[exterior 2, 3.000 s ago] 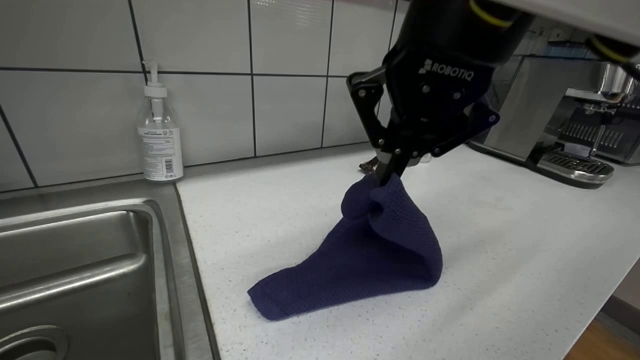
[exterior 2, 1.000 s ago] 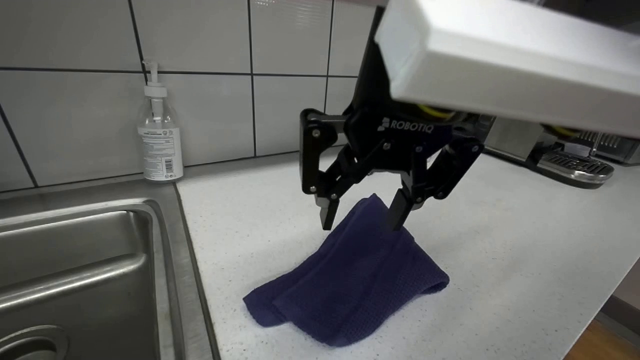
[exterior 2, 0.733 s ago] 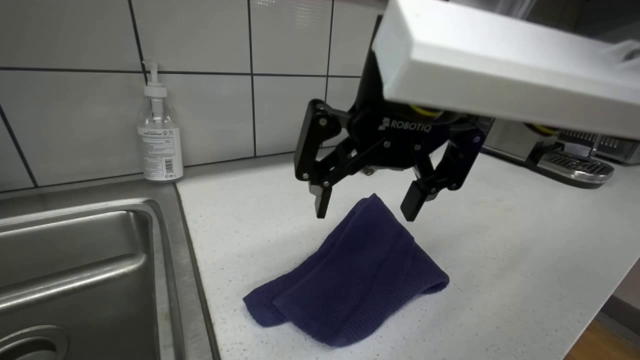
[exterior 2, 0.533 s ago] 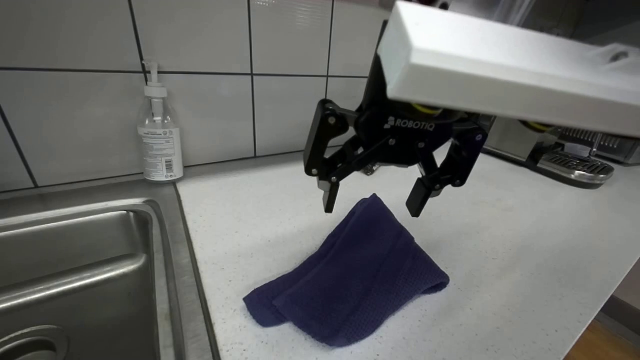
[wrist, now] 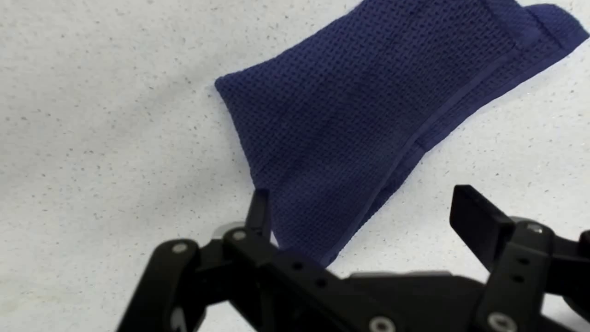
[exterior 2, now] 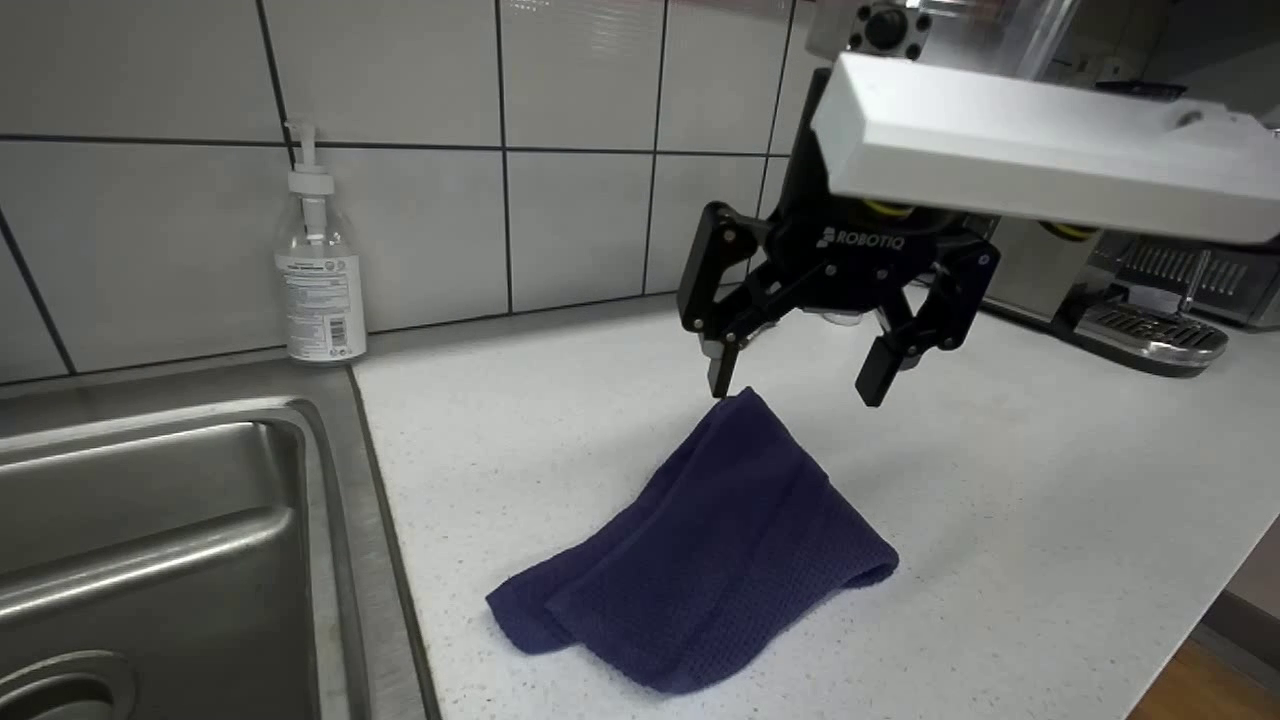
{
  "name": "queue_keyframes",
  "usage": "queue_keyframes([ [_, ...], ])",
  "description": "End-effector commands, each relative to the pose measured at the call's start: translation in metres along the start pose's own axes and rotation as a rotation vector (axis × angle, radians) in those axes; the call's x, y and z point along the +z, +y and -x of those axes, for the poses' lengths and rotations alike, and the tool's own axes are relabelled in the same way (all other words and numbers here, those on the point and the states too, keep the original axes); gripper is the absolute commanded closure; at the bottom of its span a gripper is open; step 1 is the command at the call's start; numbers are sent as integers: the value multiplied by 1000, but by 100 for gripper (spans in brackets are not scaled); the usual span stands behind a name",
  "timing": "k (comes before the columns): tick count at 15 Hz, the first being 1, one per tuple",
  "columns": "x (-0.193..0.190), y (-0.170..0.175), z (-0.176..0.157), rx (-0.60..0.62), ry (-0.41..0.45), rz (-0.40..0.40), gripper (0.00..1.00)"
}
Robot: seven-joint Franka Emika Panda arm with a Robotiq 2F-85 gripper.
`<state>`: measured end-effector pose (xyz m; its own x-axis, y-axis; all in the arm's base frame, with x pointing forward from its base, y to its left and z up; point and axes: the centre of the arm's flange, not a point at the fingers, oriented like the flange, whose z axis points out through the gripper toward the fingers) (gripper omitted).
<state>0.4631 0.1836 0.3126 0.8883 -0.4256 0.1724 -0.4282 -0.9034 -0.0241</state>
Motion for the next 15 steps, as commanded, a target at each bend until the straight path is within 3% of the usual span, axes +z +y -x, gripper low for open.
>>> queue_keyframes([
  [1,-8,29,-14,-19,-17,27,0],
  [15,-10,150,-58,-91,-37,47,0],
])
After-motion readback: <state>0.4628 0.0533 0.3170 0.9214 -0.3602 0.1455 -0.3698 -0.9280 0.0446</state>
